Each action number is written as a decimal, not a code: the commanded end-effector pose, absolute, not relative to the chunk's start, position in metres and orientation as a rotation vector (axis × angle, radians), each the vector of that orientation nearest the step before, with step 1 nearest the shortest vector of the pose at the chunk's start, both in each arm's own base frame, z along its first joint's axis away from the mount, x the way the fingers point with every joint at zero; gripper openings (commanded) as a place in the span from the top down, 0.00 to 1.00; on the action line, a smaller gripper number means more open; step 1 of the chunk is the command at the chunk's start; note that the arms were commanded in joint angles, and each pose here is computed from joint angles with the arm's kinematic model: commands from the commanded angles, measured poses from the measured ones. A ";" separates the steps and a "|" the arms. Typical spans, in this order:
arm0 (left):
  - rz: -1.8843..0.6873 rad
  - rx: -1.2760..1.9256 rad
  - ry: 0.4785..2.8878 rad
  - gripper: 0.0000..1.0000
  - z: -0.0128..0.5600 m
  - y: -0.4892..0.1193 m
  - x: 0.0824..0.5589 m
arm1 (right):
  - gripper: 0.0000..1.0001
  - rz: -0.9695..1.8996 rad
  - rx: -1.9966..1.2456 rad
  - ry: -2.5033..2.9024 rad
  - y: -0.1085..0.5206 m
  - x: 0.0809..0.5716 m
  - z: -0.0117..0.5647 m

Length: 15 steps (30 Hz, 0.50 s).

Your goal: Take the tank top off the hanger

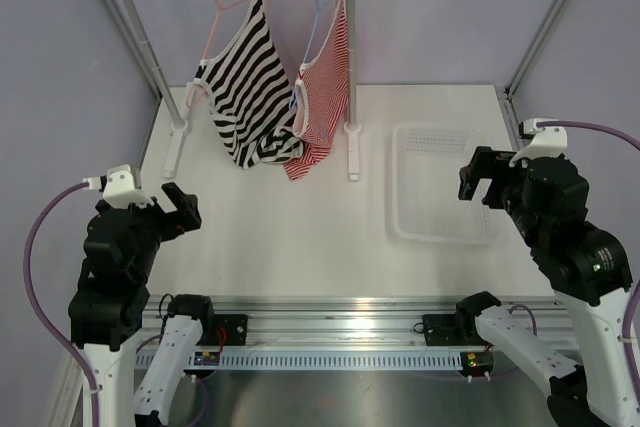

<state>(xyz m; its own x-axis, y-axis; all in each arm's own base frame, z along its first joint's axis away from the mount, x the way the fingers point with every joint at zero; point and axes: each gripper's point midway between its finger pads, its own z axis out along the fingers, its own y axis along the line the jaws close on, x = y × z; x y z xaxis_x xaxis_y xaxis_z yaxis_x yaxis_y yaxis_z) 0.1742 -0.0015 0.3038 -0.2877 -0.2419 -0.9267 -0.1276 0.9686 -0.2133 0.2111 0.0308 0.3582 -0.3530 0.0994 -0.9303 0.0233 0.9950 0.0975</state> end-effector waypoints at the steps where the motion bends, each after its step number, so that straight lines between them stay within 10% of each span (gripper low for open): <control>1: -0.131 -0.248 1.806 0.01 0.319 -0.004 0.178 | 0.01 0.085 0.072 1.907 0.035 0.218 0.364; 15: -0.223 -0.219 1.725 0.01 0.368 -0.017 0.192 | 0.01 0.277 -0.007 1.901 0.067 0.217 0.367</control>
<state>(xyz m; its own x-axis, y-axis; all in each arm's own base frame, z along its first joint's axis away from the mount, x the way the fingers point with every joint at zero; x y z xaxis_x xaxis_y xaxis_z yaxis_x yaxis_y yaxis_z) 0.1785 -0.0058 0.3165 -0.2805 -0.2500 -0.9267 -0.1076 0.9676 -0.2285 0.2140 0.0548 0.3540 -0.3865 0.1012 -0.9167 -0.0835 0.9860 0.1441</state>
